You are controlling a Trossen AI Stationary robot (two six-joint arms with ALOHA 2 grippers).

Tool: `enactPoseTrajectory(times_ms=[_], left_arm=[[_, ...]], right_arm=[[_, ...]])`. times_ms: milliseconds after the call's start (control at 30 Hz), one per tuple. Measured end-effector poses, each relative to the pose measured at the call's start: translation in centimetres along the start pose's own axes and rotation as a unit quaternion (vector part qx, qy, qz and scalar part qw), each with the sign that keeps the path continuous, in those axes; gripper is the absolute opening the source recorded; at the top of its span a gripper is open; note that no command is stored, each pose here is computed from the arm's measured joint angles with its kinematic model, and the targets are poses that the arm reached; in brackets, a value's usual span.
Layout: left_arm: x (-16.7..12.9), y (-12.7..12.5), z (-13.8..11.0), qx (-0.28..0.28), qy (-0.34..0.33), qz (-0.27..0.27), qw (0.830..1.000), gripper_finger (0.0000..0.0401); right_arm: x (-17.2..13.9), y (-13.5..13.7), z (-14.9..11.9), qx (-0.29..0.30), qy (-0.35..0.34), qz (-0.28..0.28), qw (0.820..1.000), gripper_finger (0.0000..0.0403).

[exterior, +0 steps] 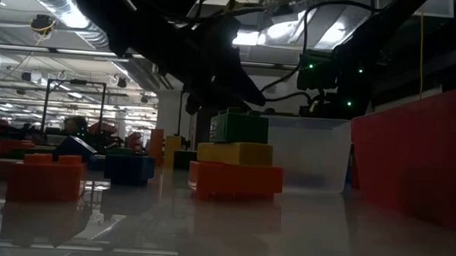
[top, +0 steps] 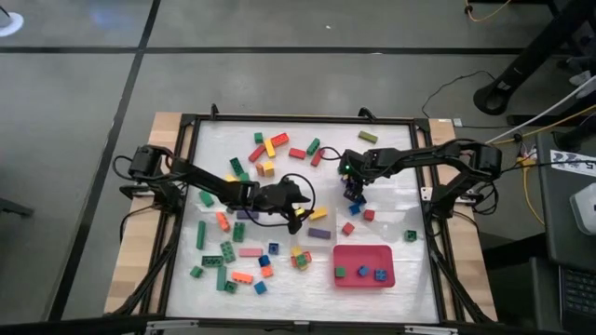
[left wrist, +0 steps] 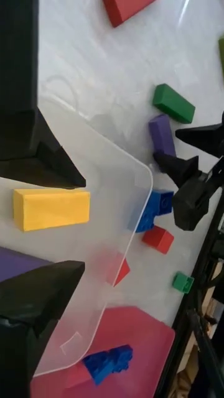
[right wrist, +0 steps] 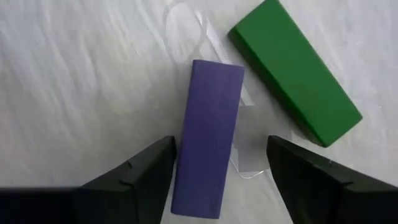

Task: Sort blocks by size
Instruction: Put the purple rectangular block into the transparent bin

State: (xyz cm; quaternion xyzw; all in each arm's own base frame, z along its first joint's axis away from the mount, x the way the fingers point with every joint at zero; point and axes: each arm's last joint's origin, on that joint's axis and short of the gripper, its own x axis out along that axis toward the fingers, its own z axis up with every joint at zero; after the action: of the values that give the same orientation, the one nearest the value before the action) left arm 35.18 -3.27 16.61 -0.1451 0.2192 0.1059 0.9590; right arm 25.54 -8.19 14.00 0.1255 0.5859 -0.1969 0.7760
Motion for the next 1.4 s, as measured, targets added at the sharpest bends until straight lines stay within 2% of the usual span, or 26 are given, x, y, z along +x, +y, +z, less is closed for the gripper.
enactPoseTrajectory(times_ms=[100, 367, 533, 700, 900, 1067, 1267, 1400], left_arm=[[-0.5, -0.4, 0.1, 0.004, 0.005, -0.004, 1.000, 0.0189], [-3.7, -1.1, 1.5, 0.010, 0.032, -0.005, 0.999, 0.0189], [-6.0, -0.9, 1.9, -0.009, 0.071, 0.010, 0.997, 0.0189], [-7.3, -0.3, 1.6, 0.008, 0.116, 0.031, 0.993, 0.0189], [-7.1, 0.7, 1.3, 0.081, 0.142, 0.060, 0.985, 0.0189], [-6.8, 1.8, 1.7, 0.143, 0.138, 0.082, 0.977, 0.0189], [-6.4, 3.5, 2.2, 0.186, 0.144, 0.103, 0.967, 0.0189], [-6.3, 4.3, 2.4, 0.194, 0.147, 0.113, 0.963, 0.0189]], right_arm=[[0.1, 0.0, 0.0, 0.000, 0.002, 0.003, 1.000, 0.0220], [-0.1, 0.2, 0.1, -0.012, 0.002, 0.023, 1.000, 0.0096], [-1.8, 0.3, 1.1, -0.018, -0.003, 0.042, 0.999, 0.0096], [-4.4, 0.4, 2.4, -0.018, -0.015, 0.058, 0.998, 0.0113], [-7.5, 1.0, 3.6, -0.020, -0.047, 0.163, 0.985, 0.0123], [-8.9, 3.3, 3.9, -0.060, -0.073, 0.228, 0.969, 0.0108], [-9.7, 7.5, 3.7, -0.126, -0.122, 0.262, 0.949, 0.0121], [-10.4, 9.7, 3.6, -0.156, -0.170, 0.254, 0.939, 0.0125]])
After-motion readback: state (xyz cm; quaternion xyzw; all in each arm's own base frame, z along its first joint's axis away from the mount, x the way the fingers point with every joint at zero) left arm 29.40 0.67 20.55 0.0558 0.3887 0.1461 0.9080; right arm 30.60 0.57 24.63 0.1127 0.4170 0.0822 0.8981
